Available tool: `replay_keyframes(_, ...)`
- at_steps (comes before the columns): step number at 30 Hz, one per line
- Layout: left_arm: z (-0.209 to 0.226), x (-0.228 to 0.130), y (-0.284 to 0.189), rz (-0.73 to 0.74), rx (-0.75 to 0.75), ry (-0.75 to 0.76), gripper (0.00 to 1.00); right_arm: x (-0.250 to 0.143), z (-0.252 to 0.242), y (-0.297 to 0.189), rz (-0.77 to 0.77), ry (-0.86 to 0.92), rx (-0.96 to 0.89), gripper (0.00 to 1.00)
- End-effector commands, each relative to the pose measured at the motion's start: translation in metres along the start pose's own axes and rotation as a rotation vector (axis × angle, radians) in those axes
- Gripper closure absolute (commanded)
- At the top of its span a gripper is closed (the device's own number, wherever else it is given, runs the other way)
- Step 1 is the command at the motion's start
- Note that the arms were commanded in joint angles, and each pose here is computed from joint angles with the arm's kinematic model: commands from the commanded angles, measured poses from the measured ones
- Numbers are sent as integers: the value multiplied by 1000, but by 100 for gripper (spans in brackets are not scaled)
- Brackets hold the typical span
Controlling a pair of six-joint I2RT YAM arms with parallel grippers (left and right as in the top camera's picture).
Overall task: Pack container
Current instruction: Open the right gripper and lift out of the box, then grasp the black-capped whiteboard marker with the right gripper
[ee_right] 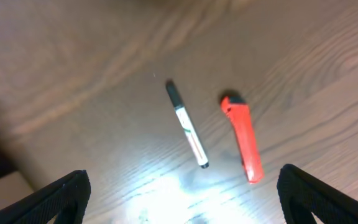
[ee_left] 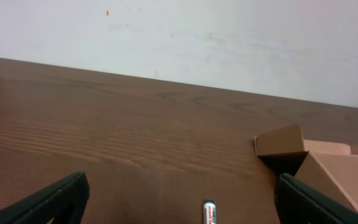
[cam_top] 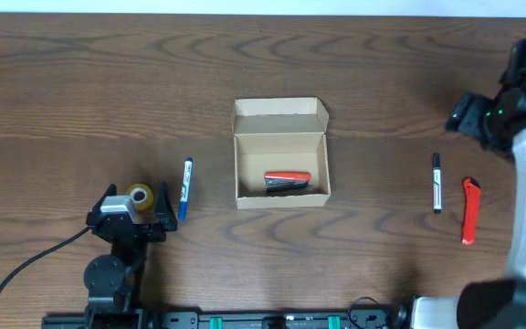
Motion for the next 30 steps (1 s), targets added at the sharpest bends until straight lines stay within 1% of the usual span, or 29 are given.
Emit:
replay_keyframes(1, 3, -15, 0, 60, 7, -11, 4, -18, 11, 39, 112, -32, 33, 10)
replay_keyframes(5, 3, -15, 0, 60, 7, -11, 4, -37, 20, 76, 172, -51, 70, 10)
replay_keyframes(9, 3, -15, 0, 60, 6, -11, 4, -56, 22, 104, 218, -114, 106, 13)
replay_keyframes(15, 3, -15, 0, 60, 6, -11, 5, -62, 22, 118, 259, -214, 117, 12)
replay_keyframes(22, 3, -15, 0, 60, 7, -11, 4, -60, 18, 135, 270, -221, 118, 12)
replay_keyframes(30, 3, -15, 0, 60, 6, -11, 5, -70, 14, 163, 353, -217, 125, 14)
Point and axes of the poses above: each gripper's point midway between its finger pads, its own y axis out along the fingers, its own z axis along the line the jaws close on, x = y × z, the point moved 3 cm from there along -y, back along the fingers, and after that the axes turned 13 degrees about -y, right-handed, at the moved point
